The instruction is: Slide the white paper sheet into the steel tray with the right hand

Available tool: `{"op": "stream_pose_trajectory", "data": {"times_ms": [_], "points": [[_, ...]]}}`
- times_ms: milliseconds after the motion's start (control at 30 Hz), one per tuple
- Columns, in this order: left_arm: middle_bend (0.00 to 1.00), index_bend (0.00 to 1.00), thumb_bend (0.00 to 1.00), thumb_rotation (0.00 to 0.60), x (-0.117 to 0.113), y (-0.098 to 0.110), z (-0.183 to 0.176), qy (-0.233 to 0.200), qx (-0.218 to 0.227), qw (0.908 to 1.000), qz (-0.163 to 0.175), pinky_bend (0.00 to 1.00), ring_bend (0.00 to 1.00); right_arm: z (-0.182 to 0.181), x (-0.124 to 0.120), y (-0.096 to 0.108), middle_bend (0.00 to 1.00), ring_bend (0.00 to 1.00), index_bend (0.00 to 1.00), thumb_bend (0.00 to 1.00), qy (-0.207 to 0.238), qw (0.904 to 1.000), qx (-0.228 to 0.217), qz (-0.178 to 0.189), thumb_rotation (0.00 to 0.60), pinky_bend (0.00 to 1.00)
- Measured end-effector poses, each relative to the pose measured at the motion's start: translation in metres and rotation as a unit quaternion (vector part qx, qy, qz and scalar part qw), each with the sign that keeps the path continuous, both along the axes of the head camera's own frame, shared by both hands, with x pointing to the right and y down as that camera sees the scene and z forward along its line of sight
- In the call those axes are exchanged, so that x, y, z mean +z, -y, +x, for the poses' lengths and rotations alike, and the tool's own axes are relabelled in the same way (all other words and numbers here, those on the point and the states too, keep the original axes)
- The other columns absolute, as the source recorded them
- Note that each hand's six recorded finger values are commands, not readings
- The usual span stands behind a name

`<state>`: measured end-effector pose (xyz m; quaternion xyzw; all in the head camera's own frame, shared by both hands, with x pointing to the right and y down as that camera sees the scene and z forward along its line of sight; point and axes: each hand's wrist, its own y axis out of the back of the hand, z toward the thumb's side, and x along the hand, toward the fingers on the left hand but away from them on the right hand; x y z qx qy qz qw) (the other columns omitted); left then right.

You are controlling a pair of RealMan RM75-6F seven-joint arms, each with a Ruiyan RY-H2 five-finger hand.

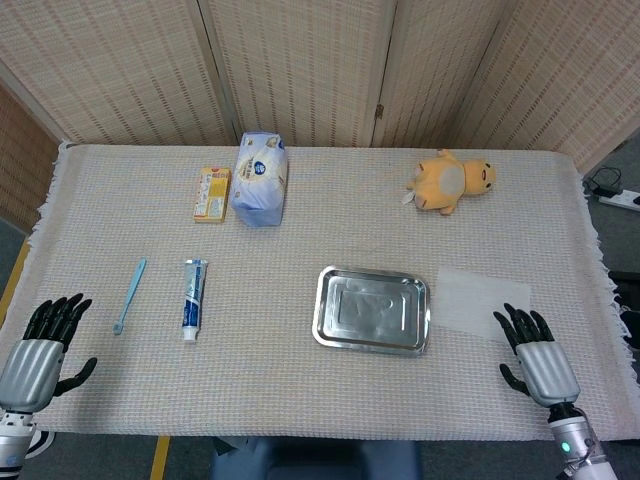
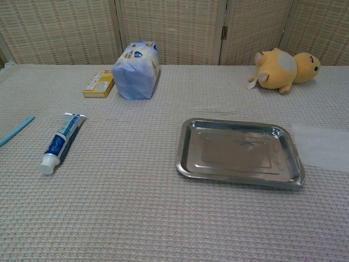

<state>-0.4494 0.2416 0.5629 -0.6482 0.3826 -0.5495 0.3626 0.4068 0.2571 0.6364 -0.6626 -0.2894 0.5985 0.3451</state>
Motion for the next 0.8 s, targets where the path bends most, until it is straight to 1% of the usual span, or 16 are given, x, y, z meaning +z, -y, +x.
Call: {"op": "stream_pose_trajectory", "data": {"times_ms": [133, 233, 300, 500, 667, 733, 800], "points": [[0.08, 0.00, 0.37, 0.600, -0.006, 0.001, -0.002, -0.012, -0.006, 0.9999, 0.002, 0.05, 0.00, -0.002, 0.005, -0.002, 0.00, 0.00, 0.04, 0.41, -0.006, 1.0000, 0.003, 0.004, 0.600, 0.00], [0.08, 0.04, 0.37, 0.600, -0.007, -0.001, -0.001, -0.018, 0.000, 0.9998, -0.005, 0.07, 0.00, 0.000, 0.013, -0.004, 0.00, 0.00, 0.11, 0.41, -0.005, 0.9999, 0.015, 0.007, 0.600, 0.00], [0.08, 0.04, 0.37, 0.600, -0.008, -0.001, -0.002, -0.025, -0.002, 0.9997, -0.008, 0.07, 0.00, 0.003, 0.021, -0.005, 0.00, 0.00, 0.13, 0.41, -0.005, 0.9997, 0.023, 0.008, 0.600, 0.00], [0.08, 0.01, 0.37, 0.600, -0.007, -0.001, 0.000, -0.016, 0.001, 0.9998, -0.008, 0.08, 0.00, 0.013, 0.046, -0.006, 0.00, 0.00, 0.13, 0.41, -0.020, 0.9995, 0.024, 0.007, 0.600, 0.00], [0.08, 0.00, 0.37, 0.600, -0.005, -0.001, 0.000, -0.013, 0.001, 0.9999, -0.009, 0.08, 0.00, 0.009, 0.066, -0.005, 0.00, 0.00, 0.13, 0.41, -0.009, 0.9997, 0.021, -0.008, 0.600, 0.00], [0.08, 0.00, 0.39, 0.600, -0.005, 0.000, -0.001, -0.013, -0.002, 0.9999, -0.008, 0.08, 0.00, 0.007, 0.070, -0.003, 0.00, 0.00, 0.15, 0.41, -0.008, 0.9998, 0.018, -0.006, 0.600, 0.00], [0.08, 0.00, 0.43, 0.600, -0.005, 0.000, -0.001, -0.012, -0.002, 0.9999, -0.009, 0.08, 0.00, 0.006, 0.073, 0.000, 0.00, 0.00, 0.17, 0.41, -0.008, 0.9998, 0.016, -0.003, 0.600, 0.00]]}}
